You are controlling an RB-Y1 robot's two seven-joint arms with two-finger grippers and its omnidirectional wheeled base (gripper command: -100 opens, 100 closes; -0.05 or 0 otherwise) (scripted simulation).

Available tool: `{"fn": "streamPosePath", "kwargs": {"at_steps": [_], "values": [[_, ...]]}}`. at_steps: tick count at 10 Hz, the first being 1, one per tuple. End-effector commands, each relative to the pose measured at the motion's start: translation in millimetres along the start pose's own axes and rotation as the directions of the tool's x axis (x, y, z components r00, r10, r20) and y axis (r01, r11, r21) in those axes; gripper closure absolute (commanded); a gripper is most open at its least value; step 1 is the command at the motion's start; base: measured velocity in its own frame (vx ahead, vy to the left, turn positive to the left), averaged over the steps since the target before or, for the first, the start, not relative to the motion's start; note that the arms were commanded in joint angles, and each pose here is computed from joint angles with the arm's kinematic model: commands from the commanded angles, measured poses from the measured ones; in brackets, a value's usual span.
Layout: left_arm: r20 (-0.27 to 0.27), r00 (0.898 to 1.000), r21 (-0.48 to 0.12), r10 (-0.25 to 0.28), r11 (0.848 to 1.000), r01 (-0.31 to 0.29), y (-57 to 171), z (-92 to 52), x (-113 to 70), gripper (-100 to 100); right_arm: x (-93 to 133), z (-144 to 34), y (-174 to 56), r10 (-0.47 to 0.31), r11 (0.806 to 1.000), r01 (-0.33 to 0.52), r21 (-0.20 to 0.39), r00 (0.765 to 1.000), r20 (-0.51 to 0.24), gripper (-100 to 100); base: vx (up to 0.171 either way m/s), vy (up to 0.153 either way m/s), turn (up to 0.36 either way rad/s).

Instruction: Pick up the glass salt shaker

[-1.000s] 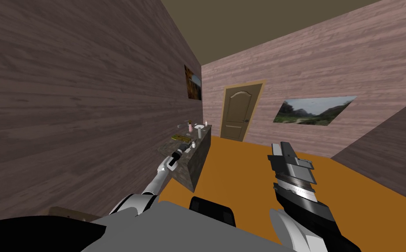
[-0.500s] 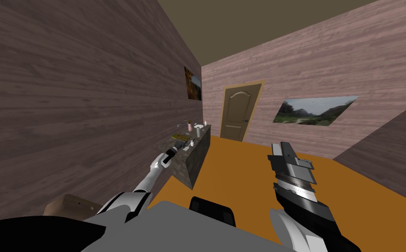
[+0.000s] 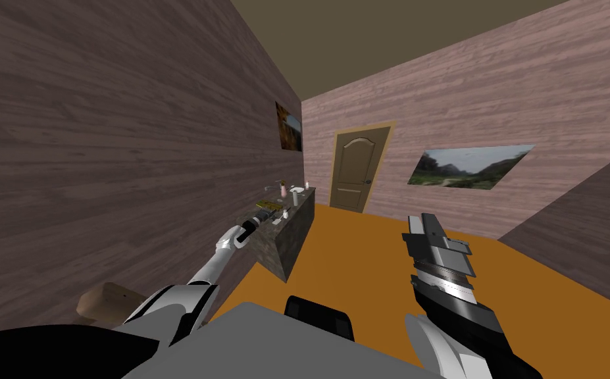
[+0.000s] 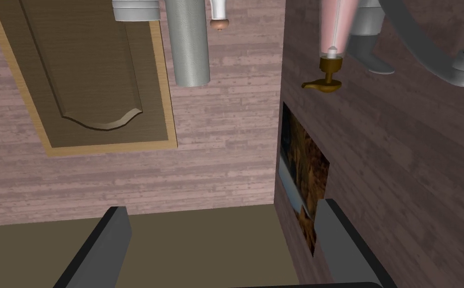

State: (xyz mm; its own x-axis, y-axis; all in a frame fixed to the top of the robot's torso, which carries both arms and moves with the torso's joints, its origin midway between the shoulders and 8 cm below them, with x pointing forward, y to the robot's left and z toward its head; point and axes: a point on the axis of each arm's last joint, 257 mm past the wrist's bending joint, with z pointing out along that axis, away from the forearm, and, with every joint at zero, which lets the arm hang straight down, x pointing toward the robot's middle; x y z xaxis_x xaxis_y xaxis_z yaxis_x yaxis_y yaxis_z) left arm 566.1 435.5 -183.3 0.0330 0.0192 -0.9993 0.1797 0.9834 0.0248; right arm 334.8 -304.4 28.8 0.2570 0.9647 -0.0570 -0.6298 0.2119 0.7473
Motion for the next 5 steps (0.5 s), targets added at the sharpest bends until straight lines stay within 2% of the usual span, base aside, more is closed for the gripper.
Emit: {"fn": "streamPosePath", "kwargs": {"at_steps": [1, 4, 5], "values": [[-0.028, 0.999, -0.004, 0.018, 1.0, -0.018, 17, -6.0, -3.4, -100, 0, 0.0, 0, 0.0, 1.0, 0.0, 0.0, 1.0, 0.0, 0, -0.039, -0.113, -0.018], [-0.099, 0.994, -0.018, 0.05, 0.998, -0.052, 46, -19.4, -0.4, -100, 0, 0.0, 0, 0.0, 1.0, 0.0, 0.0, 1.0, 0.0, 0, -0.011, -0.101, -0.057], [-0.099, 0.994, -0.018, 0.045, 0.999, -0.047, 46, -19.4, -0.4, -100, 0, 0.0, 0, 0.0, 1.0, 0.0, 0.0, 1.0, 0.0, 0, 0.007, -0.062, -0.014]]}}
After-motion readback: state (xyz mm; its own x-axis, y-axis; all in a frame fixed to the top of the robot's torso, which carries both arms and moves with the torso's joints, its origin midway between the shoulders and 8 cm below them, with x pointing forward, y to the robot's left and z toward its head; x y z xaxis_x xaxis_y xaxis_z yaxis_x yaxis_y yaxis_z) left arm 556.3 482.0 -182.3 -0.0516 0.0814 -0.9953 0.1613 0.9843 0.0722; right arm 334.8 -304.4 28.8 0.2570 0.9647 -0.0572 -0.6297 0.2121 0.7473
